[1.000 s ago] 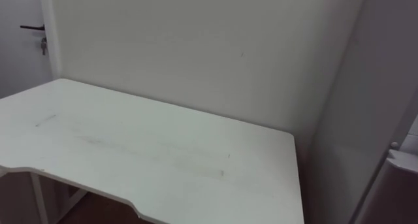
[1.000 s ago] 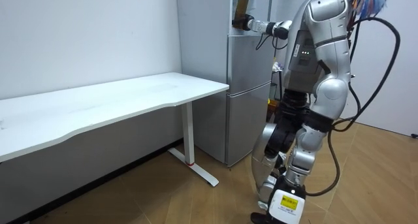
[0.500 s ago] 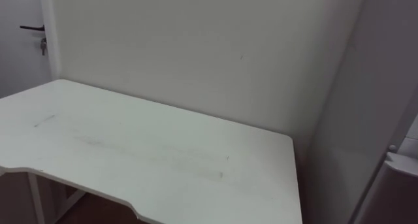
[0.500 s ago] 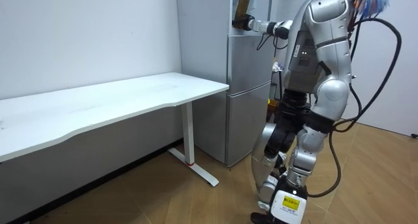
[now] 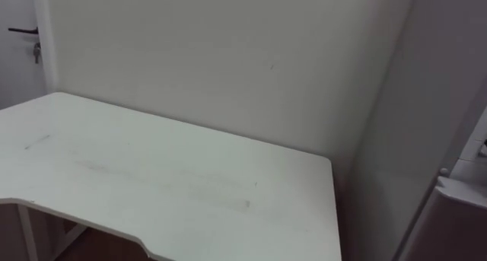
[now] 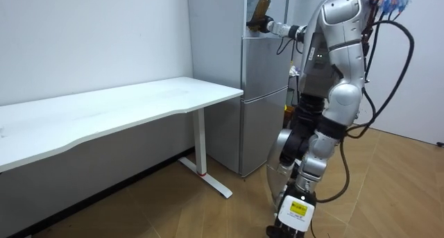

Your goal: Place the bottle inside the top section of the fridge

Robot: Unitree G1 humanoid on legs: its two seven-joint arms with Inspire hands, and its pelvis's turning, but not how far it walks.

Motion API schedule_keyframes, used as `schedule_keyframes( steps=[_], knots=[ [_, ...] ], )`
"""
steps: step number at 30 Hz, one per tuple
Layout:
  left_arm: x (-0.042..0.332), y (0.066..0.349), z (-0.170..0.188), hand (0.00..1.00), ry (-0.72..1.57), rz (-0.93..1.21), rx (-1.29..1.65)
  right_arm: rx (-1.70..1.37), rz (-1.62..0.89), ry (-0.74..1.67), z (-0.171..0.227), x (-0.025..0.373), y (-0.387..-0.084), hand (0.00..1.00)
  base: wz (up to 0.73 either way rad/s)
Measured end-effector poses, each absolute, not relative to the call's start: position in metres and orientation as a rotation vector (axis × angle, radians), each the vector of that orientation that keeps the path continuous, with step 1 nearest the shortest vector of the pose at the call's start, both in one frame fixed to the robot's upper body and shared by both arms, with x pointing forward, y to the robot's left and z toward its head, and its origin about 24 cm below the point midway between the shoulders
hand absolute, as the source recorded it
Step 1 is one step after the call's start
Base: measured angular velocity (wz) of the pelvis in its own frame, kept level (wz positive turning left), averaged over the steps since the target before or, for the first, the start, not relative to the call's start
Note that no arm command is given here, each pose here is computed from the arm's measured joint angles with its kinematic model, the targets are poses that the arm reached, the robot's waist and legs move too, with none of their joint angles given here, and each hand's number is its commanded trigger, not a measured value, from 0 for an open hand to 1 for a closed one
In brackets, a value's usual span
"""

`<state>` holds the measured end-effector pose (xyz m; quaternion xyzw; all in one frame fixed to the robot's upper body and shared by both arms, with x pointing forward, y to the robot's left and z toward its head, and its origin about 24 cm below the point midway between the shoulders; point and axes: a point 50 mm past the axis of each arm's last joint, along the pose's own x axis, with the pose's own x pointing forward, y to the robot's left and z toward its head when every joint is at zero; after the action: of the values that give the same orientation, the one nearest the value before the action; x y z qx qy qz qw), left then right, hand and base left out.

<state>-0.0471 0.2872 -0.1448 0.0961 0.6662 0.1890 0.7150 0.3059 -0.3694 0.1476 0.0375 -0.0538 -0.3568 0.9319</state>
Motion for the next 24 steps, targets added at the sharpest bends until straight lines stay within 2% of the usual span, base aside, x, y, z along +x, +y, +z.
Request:
schedule_keyframes(
  steps=[10,11,12,13,24],
  knots=[
    [-0.048,0.277,-0.149,0.00,1.478,0.428,0.187,0.095,-0.630,-0.170,0.151,0.302,-0.346,0.00,-0.05],
    [-0.048,0.276,-0.149,0.00,1.476,0.434,0.177,0.101,-0.621,-0.178,0.152,0.301,-0.344,0.18,-0.03],
    [-0.047,0.276,-0.149,0.00,1.475,0.436,0.173,0.100,-0.617,-0.179,0.152,0.300,-0.343,0.83,-0.03],
    [-0.047,0.276,-0.149,0.00,1.473,0.439,0.168,0.099,-0.613,-0.181,0.151,0.300,-0.342,1.00,0.00],
    [-0.048,0.273,-0.150,0.00,1.478,0.430,0.167,0.115,-0.597,-0.193,0.153,0.299,-0.338,1.00,0.00]
  ],
)
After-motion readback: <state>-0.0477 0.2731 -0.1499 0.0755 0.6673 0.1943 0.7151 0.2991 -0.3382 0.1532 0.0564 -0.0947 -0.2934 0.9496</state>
